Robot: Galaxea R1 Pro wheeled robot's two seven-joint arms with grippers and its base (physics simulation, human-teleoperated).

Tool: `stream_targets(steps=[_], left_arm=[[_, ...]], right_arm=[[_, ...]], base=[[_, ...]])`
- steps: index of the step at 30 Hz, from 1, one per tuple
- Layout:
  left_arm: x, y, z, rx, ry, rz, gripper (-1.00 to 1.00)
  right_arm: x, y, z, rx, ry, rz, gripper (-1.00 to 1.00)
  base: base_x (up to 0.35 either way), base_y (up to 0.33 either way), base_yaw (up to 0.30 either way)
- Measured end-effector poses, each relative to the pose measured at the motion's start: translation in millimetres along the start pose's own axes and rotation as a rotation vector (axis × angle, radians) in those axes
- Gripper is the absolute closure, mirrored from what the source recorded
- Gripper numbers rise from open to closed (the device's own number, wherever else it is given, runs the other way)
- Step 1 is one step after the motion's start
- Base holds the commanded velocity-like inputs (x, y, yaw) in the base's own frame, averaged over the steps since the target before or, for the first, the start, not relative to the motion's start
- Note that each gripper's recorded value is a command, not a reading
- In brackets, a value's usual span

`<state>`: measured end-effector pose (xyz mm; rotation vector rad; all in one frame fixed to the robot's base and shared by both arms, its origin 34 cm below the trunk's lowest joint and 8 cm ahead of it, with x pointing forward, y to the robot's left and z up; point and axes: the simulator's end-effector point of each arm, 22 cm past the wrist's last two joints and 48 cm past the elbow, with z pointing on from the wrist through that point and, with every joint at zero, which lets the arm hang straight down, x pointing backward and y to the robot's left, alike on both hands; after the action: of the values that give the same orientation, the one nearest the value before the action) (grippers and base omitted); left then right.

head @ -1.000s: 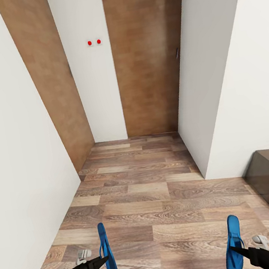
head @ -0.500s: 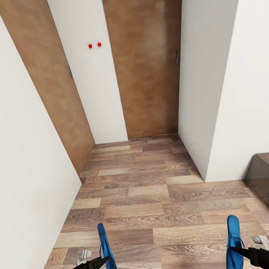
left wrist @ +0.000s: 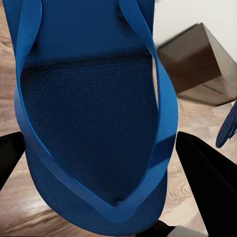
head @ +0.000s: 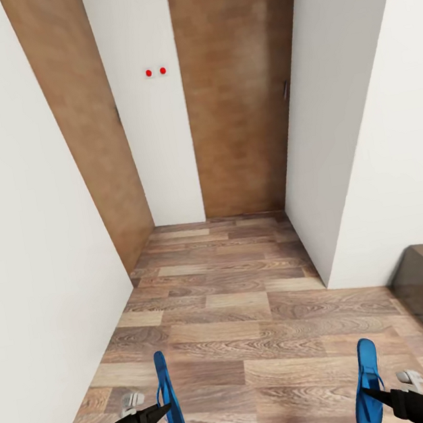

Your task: In the bedroom, move the book from the bed onto either nightstand, and place the two sandals side by side next to the bed.

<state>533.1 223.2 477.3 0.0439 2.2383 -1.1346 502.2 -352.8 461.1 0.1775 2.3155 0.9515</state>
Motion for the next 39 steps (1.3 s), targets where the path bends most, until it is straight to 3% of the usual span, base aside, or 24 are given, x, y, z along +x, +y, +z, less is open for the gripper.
stream_targets(steps=[33,39], left_arm=[[0.7,0.3,0.1,-0.001,0.001,0.000,1.00],[0.7,0.6,0.2,-0.001,0.001,-0.001,1.00]], right_arm=[[0.0,-0.1,0.0,0.000,0.000,0.000,1.00],[0.1,-0.2,0.3,0.000,0.000,0.000,1.00]], base=[[-0.001,0.000,0.189],[-0.188,0.000,0.178]])
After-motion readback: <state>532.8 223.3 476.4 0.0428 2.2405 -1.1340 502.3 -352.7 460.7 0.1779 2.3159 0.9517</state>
